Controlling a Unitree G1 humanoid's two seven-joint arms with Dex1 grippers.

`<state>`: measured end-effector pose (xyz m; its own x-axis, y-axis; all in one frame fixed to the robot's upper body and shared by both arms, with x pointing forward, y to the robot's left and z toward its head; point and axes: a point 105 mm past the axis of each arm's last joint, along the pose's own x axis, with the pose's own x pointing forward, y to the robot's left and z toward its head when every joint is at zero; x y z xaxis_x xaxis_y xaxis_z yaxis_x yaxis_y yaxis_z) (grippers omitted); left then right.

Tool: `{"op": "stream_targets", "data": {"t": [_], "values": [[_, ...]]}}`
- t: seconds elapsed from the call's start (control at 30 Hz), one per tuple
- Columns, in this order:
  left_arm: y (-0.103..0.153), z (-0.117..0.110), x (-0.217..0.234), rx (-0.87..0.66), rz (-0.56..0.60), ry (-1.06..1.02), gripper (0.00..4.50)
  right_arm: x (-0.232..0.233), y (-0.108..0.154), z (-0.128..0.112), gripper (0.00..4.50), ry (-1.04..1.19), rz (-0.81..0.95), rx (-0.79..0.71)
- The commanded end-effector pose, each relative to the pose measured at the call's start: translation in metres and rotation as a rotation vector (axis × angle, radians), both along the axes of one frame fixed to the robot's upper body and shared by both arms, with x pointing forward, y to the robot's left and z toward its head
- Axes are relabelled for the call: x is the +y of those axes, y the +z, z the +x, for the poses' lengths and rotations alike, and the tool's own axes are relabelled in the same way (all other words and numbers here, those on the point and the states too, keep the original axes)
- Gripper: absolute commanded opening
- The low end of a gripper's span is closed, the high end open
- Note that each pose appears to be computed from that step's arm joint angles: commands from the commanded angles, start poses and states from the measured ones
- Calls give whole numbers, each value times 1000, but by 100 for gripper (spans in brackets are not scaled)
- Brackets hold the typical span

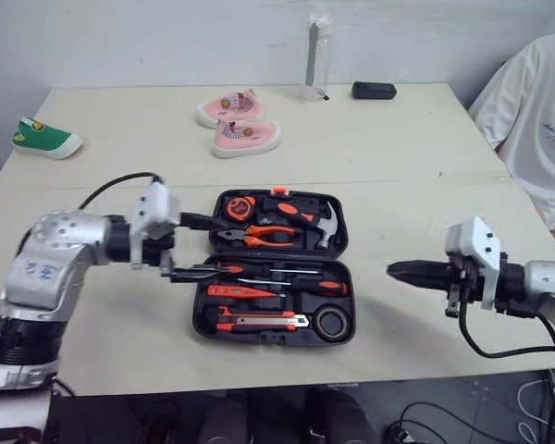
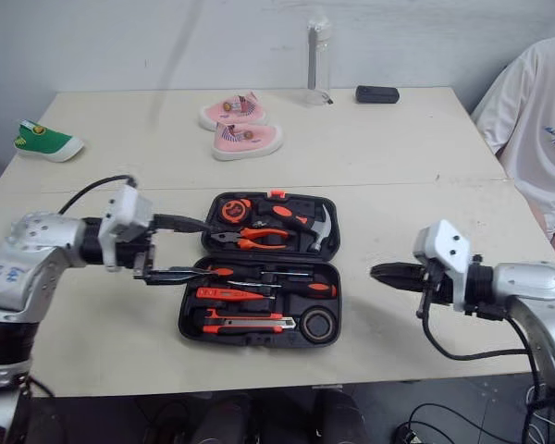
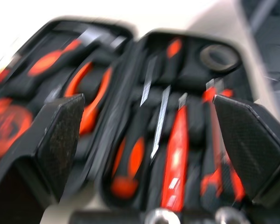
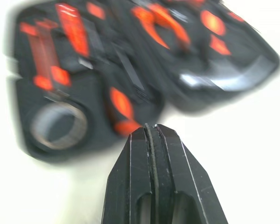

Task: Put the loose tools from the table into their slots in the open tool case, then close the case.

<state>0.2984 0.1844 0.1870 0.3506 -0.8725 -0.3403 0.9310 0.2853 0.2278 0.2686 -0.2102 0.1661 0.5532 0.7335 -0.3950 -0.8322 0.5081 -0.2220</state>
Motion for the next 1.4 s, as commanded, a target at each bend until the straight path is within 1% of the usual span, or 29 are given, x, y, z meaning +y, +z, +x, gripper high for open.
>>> {"op": "stream_targets", "data": {"t": [0.03, 0.07, 0.13, 0.17, 0.23, 0.33, 0.37, 0.4, 0.43, 0.5, 0.63, 0.77, 0.87, 1.0, 1.17, 1.27, 1.4], "values": [[-3, 18, 50, -71, 70, 188, 450, -17, -4, 14, 3, -101, -78, -29], [-6, 21, 58, -74, 82, 213, 450, -17, -8, 17, 3, -106, -91, -23], [-13, 27, 67, -71, 103, 240, 394, -15, -14, 24, 0, -109, -110, -23], [-21, 30, 69, -71, 135, 238, 366, -11, -17, 30, 0, -108, -115, -25], [-34, 36, 68, -68, 178, 227, 275, -4, -22, 42, 0, -105, -120, -26], [-46, 47, 54, -74, 190, 191, 121, 7, -29, 59, 0, -89, -141, -28], [-48, 49, 50, -77, 191, 181, 87, 9, -31, 63, 0, -83, -148, -28], [-50, 52, 46, -77, 182, 177, 37, 13, -33, 65, 0, -68, -151, -22], [-51, 53, 44, -76, 176, 175, 3, 16, -34, 65, 0, -58, -151, -18], [-53, 53, 30, -67, 158, 133, 3, 30, -36, 64, 0, 8, -163, -18], [-48, 42, 9, -49, 118, 43, 3, 60, -32, 65, 0, 90, -125, -26], [-48, 30, -8, -20, 86, -18, 3, 75, -28, 61, 0, 141, -75, -29], [-54, 19, -19, 2, 87, -54, 3, 75, -30, 58, 0, 143, -77, -22], [-58, 17, -23, 10, 87, -41, 3, 72, -32, 53, 0, 152, -80, 3], [-65, 9, -20, 42, 94, -28, 3, 68, -35, 35, 0, 194, -81, 43], [-67, 8, -19, 46, 99, -16, 3, 64, -38, 33, 0, 169, -88, 47], [-69, 9, -14, 63, 104, 26, 3, 51, -43, 38, 0, 106, -140, 46]]}}
